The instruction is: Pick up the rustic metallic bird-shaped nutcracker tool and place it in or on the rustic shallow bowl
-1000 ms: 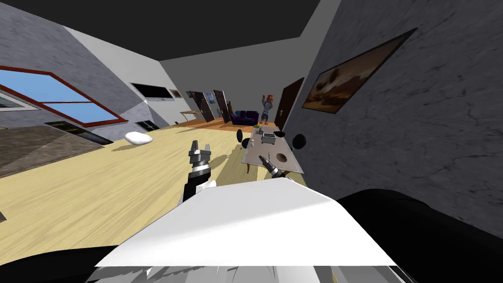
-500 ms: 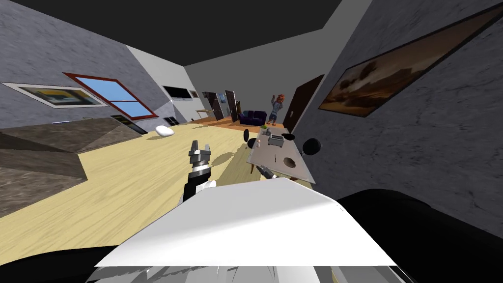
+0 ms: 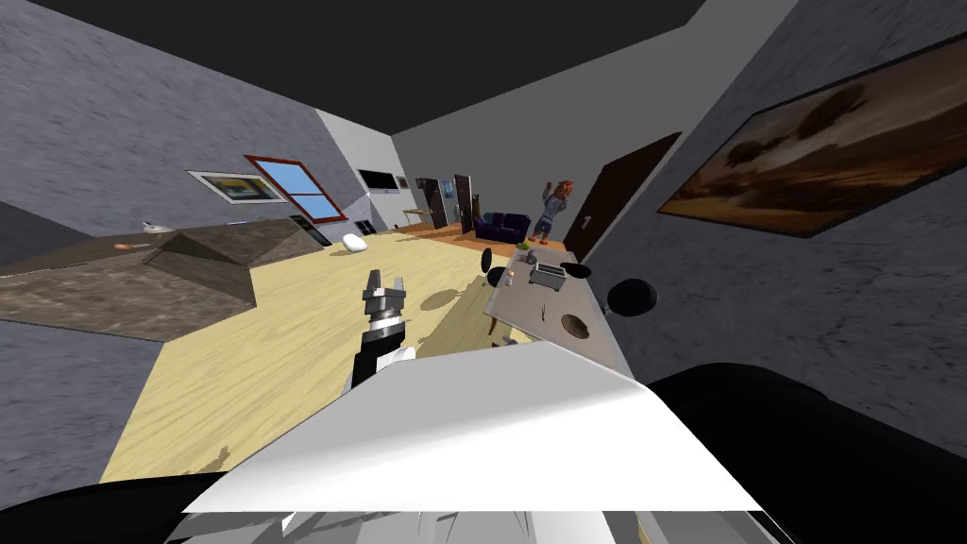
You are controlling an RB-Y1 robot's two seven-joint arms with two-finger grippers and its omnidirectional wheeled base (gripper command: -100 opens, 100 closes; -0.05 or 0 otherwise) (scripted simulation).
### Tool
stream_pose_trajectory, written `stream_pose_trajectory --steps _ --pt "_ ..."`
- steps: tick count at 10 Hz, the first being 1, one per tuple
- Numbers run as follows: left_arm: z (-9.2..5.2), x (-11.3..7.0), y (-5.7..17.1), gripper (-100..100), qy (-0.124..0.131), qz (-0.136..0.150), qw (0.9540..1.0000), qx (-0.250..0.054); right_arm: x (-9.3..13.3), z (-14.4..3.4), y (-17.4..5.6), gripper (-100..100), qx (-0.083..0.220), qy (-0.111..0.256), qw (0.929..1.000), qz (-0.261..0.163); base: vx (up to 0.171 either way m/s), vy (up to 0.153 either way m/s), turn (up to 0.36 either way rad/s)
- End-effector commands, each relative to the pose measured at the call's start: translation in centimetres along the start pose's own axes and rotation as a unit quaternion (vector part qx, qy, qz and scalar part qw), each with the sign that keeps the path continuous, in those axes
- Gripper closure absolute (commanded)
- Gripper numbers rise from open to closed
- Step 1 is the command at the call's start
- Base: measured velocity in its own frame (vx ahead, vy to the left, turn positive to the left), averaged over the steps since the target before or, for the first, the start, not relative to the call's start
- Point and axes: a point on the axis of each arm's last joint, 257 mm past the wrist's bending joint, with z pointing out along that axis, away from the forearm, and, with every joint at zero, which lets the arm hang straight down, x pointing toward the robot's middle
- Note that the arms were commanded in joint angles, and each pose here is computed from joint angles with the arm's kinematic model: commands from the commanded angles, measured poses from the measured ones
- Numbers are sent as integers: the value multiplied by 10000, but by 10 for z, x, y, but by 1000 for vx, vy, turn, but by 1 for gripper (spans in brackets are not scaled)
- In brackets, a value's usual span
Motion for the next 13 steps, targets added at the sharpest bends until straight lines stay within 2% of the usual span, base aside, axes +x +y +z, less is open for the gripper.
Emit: stream_pose_trajectory --steps 1,2,3,5,6,7,8,9,10,12,13 --pt "0 0 0 0 0 0 10000 0 25 0 -8 -100 58 320 9994 -138 27 11 251" --pt "0 0 0 0 0 1 10000 0 25 0 -8 -100 58 320 9994 -138 9 -1 16" --pt "0 0 0 0 -1 1 10000 -1 59 -14 -20 -100 172 804 9955 -471 23 19 414" --pt "0 0 0 0 -1 1 10000 -1 68 -17 -22 -100 196 890 9949 -443 18 2 60" --pt "0 0 0 0 -1 1 10000 -1 99 -34 -33 -100 267 1354 9873 -788 21 14 293" --pt "0 0 0 0 0 0 10000 0 110 -40 -39 -100 324 1470 9857 -760 24 3 233" --pt "0 0 0 0 0 1 10000 -1 136 -59 -50 -100 377 1899 9747 -1121 30 10 355" --pt "0 0 0 0 0 0 10000 0 149 -68 -56 -100 432 2046 9718 -1089 26 -2 194" --pt "0 0 0 0 0 1 10000 -1 177 -98 -81 -100 590 2544 9542 -1458 28 8 350" --pt "0 0 0 0 -1 2 10000 -1 186 -101 -75 -100 533 2622 9530 -1425 15 -4 93" --pt "0 0 0 0 -1 2 10000 -1 209 -129 -88 -100 548 3065 9335 -1779 13 7 353"
